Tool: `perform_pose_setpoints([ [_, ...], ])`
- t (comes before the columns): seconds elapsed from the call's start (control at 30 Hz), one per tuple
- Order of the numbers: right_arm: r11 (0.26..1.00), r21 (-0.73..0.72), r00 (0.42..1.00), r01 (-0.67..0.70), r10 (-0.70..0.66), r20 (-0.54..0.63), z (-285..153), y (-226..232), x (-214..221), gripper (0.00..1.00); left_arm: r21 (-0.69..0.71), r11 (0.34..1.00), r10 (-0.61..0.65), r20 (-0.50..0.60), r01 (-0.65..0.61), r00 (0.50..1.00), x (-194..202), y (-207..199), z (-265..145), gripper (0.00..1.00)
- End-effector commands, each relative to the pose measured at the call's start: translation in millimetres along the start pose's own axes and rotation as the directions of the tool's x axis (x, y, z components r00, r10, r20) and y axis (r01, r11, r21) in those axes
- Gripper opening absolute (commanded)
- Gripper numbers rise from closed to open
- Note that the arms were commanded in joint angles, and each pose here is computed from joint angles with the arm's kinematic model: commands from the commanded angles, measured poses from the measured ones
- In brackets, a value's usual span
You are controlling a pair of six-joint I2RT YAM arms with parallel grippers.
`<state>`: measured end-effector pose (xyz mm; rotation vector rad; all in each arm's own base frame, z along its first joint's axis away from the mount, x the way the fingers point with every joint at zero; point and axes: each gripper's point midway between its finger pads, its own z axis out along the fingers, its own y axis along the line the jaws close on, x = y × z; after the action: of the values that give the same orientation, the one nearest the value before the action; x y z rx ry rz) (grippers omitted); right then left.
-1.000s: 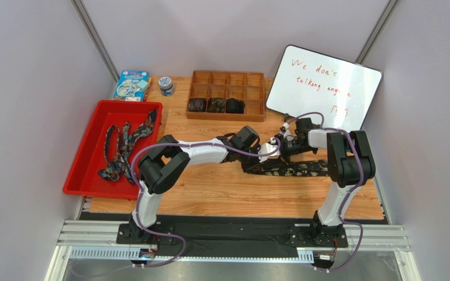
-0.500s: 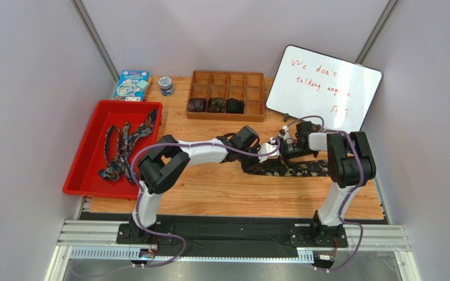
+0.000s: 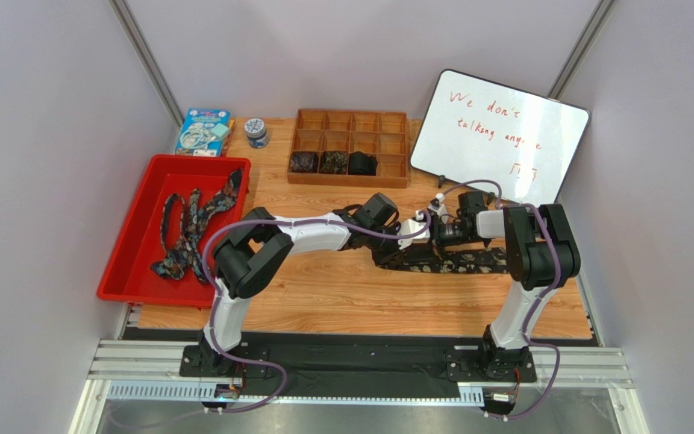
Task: Roll the ties
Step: Roll the tie at the center of the board.
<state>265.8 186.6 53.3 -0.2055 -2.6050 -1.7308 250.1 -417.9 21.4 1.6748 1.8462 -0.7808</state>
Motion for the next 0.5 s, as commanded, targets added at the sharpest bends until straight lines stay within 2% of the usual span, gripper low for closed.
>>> perform_pose_setpoints([
  [0.0,0.994,-0.075,0.997,0.083,-0.083,0.002,-2,15,1,0.44,0.097,0.984,-0.124,-0.212,0.147,0.969,80,-35,16,0.13],
  [0.3,0.991,-0.083,0.994,0.108,-0.108,-0.001,4,21,5,0.49,0.098,0.983,-0.129,-0.215,0.152,0.968,82,-36,17,0.15],
  [0.4,0.992,-0.047,0.993,0.118,-0.119,-0.012,13,15,5,0.46,0.094,0.984,-0.130,-0.215,0.153,0.968,82,-35,16,0.15],
  [0.47,0.994,-0.004,0.994,0.109,-0.109,-0.018,19,6,5,0.37,0.093,0.984,-0.128,-0.211,0.150,0.969,81,-35,15,0.16],
])
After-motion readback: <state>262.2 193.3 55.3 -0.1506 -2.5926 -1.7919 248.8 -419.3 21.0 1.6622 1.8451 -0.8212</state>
